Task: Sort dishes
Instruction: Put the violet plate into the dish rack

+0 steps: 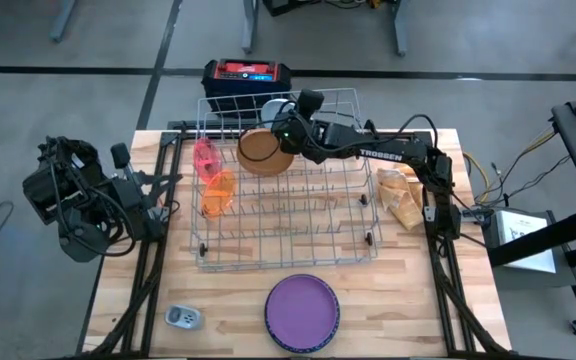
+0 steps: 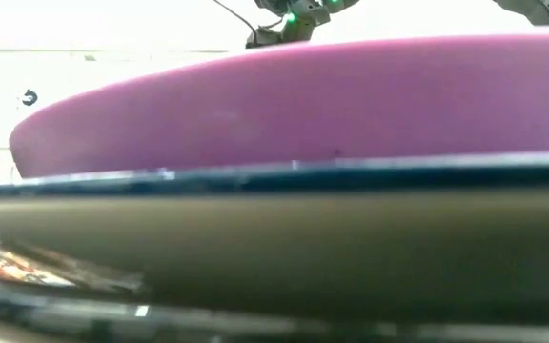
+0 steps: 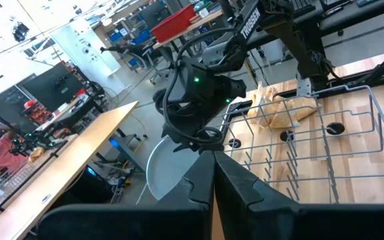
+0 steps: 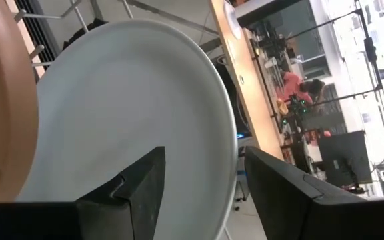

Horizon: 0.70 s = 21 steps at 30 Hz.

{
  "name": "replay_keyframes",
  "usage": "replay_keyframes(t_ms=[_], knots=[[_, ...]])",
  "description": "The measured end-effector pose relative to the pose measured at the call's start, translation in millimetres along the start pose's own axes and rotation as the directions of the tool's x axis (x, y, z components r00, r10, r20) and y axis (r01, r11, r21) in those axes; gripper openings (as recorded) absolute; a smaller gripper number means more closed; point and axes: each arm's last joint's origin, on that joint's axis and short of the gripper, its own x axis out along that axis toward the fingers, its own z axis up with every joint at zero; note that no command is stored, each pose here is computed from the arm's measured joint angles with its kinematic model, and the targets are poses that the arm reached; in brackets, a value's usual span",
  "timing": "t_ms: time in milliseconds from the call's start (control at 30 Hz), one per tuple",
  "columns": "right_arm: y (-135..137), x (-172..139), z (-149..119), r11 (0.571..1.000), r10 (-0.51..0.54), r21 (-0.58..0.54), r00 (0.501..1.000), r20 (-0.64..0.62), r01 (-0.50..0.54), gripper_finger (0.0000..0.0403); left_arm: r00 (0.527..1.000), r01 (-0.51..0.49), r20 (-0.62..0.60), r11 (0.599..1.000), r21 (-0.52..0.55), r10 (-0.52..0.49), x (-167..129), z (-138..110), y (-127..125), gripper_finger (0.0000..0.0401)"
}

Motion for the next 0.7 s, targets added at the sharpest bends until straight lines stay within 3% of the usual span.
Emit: replay_keyframes(t_ms=[700], knots=[[0.3,0.2,0.3,1.0,0.016,0.018,1.0,0.011,-0.016,0.0296,1.0,0.022,-0.013,1.0,-0.001,-0.022,0.0,-0.8,-0.5,0.0]])
